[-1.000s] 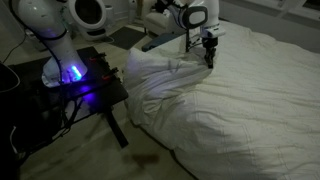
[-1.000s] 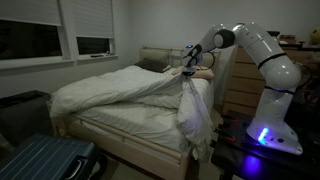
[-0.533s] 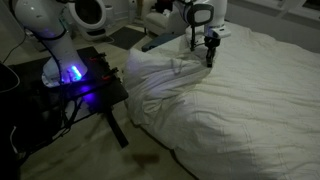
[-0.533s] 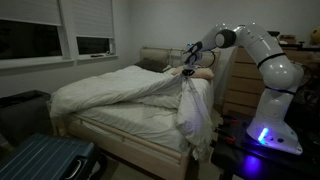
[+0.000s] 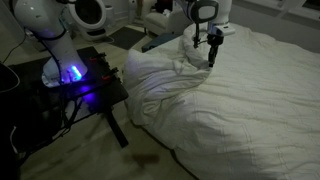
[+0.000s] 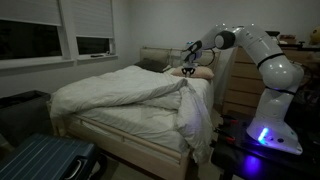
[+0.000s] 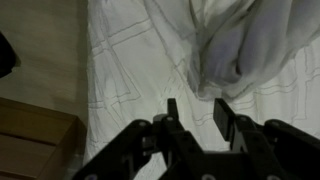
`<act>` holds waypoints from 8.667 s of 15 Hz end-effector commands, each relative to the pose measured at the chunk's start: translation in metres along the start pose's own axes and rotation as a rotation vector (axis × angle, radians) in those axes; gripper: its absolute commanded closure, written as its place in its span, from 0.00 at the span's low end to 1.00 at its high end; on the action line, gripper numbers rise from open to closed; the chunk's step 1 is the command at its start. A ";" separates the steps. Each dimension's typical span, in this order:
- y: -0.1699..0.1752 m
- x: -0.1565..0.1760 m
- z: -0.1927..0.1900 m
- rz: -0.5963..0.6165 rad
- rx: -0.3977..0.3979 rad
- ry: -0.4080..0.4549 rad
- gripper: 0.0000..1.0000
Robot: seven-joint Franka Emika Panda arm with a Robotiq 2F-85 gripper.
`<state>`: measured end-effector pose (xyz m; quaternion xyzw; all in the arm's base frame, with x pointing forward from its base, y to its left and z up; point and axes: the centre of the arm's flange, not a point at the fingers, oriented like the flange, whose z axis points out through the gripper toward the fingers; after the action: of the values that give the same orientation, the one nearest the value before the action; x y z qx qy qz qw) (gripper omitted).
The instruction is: Uncover the beddings on the bottom right corner of the bed
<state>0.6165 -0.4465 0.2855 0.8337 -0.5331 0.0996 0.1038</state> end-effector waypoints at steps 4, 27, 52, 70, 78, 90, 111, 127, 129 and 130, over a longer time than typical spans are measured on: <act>-0.019 -0.014 -0.012 -0.152 0.045 -0.102 0.04; -0.135 -0.340 -0.128 -0.656 0.001 -0.393 0.00; -0.068 -0.432 0.012 -1.280 -0.276 -0.469 0.00; -0.096 -0.486 0.038 -2.283 -0.412 -0.210 0.00; -0.081 -0.449 0.091 -2.647 -0.087 0.000 0.00; -0.114 -0.444 0.104 -2.403 0.167 -0.511 0.49; -0.001 -0.239 0.051 -1.444 -0.464 -0.733 0.99; 0.105 -0.006 -0.087 -0.714 -0.147 -0.451 0.99; 0.117 0.009 -0.083 -0.628 -0.113 -0.411 0.99; 0.121 0.015 -0.080 -0.593 -0.101 -0.379 0.99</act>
<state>0.5011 -0.4581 0.3635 0.9577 -0.2273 -0.1664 0.0591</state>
